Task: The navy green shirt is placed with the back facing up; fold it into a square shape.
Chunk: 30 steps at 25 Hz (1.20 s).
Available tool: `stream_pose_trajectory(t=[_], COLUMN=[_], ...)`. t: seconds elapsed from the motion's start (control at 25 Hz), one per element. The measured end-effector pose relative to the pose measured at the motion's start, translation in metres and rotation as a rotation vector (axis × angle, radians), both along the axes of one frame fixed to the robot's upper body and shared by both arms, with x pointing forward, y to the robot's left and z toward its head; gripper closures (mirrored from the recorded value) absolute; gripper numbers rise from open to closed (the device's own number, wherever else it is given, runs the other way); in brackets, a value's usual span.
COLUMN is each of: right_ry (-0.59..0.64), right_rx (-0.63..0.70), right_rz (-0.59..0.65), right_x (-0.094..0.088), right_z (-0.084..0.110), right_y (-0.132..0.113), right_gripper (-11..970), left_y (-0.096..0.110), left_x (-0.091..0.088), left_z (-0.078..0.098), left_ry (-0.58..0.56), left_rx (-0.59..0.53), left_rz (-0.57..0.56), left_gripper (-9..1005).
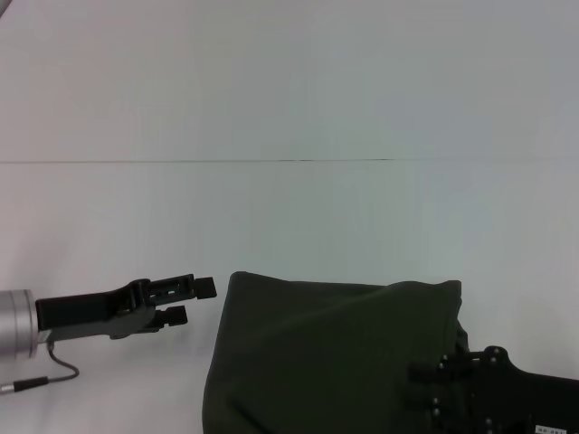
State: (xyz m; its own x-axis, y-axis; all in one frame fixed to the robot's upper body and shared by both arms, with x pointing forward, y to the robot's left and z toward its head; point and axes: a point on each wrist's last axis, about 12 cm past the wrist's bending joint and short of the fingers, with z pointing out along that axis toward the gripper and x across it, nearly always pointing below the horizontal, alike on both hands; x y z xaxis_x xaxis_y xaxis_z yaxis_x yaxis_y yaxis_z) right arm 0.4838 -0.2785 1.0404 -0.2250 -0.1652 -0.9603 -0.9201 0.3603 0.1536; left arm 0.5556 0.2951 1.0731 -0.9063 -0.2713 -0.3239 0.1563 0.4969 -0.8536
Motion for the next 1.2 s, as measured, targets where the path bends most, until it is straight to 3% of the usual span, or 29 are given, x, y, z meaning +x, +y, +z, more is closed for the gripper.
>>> stream_pose_trajectory(t=[0.28,0.48,1.0,1.2], right_ry=[-0.026,-0.039,-0.037,-0.033], right_rx=[-0.005,-0.011,-0.007,-0.006], right_rz=[0.024,0.023,0.032,0.033], right_x=[-0.008,-0.013,-0.016,-0.017], right_z=[0.001,0.002,0.002,0.001], right_y=[-0.005,-0.012,-0.013,-0.012], right_gripper=[546,292,14,18], left_y=[0.0,-0.006,-0.032,-0.037], left_x=[0.019,0.022,0.026,0.029], left_z=[0.012,0.014,0.01,0.008], left_ry=[0.171,0.234,0.194,0.171], left_rx=[0.077,0.095,0.189,0.213], left_rz=[-0.006,-0.024,-0.137,-0.131], left_gripper=[66,67,76,84])
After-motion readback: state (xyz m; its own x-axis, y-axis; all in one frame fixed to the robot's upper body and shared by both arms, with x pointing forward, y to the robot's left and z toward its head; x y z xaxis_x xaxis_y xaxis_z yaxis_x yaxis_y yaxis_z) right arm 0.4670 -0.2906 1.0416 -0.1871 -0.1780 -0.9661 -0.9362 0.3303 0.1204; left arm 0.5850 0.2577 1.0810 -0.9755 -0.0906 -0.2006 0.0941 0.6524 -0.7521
